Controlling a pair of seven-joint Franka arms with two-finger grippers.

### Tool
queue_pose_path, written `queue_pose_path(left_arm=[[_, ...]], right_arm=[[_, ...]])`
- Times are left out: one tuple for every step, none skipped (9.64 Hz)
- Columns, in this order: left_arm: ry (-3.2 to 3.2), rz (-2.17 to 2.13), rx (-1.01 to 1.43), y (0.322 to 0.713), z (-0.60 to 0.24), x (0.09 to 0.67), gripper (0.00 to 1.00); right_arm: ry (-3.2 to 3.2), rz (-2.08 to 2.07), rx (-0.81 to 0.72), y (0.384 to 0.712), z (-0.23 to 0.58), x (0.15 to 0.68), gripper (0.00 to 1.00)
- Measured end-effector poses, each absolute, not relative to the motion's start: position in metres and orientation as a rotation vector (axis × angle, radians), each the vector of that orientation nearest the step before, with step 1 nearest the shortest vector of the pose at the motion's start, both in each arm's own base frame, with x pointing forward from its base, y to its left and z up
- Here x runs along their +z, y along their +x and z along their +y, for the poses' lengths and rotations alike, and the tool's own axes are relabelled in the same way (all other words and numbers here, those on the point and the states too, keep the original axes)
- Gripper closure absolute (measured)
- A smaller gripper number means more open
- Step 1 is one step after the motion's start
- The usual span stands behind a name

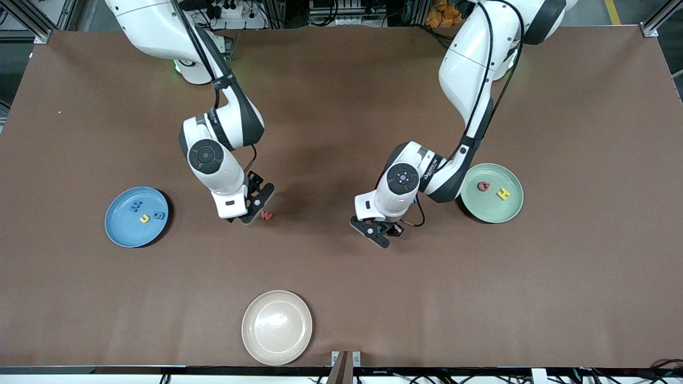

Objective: Sort upper and lower case letters into plates
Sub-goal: 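Place the R on the green plate while the right gripper reaches the m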

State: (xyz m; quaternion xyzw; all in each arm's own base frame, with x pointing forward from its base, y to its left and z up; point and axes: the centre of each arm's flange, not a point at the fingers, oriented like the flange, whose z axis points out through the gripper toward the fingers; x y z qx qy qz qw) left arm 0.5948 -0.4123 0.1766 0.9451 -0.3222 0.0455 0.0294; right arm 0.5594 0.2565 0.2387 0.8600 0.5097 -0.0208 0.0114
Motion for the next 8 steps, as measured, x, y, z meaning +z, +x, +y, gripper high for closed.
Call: queue_pose_path(left_arm=[[2.922, -0.996, 0.103, 0.593, -0.411, 0.178, 0.71], [2.937, -0.997, 0.042, 0.593, -0.407, 0.181, 0.71], [2.956, -0.987, 0.012, 0.598, -0.399, 0.194, 0.71], [2.984, -0.984, -0.021, 0.610, -0.380, 0.218, 0.71], [3.004, -1.005, -0.079, 0.622, -0.351, 0.244, 0.71], [3.024, -1.004, -0.129, 0.634, -0.314, 0.266, 0.71], [3.040, -0.986, -0.170, 0.643, -0.266, 0.278, 0.71], [3.043, -0.973, -0.217, 0.647, -0.214, 0.278, 0.71]], right_arm=[[2.633, 1.683, -0.055, 0.559, 0.261, 0.224, 0.00], [2.621, 1.739, -0.041, 0.558, 0.265, 0.207, 0.00], [2.624, 1.766, -0.035, 0.560, 0.269, 0.191, 0.00], [2.616, 1.785, -0.031, 0.564, 0.273, 0.181, 0.00], [2.606, 1.797, -0.017, 0.570, 0.276, 0.180, 0.00], [2.597, 1.809, -0.004, 0.574, 0.277, 0.181, 0.00], [2.584, 1.828, 0.004, 0.577, 0.277, 0.182, 0.00], [2.574, 1.844, 0.005, 0.579, 0.275, 0.181, 0.00]])
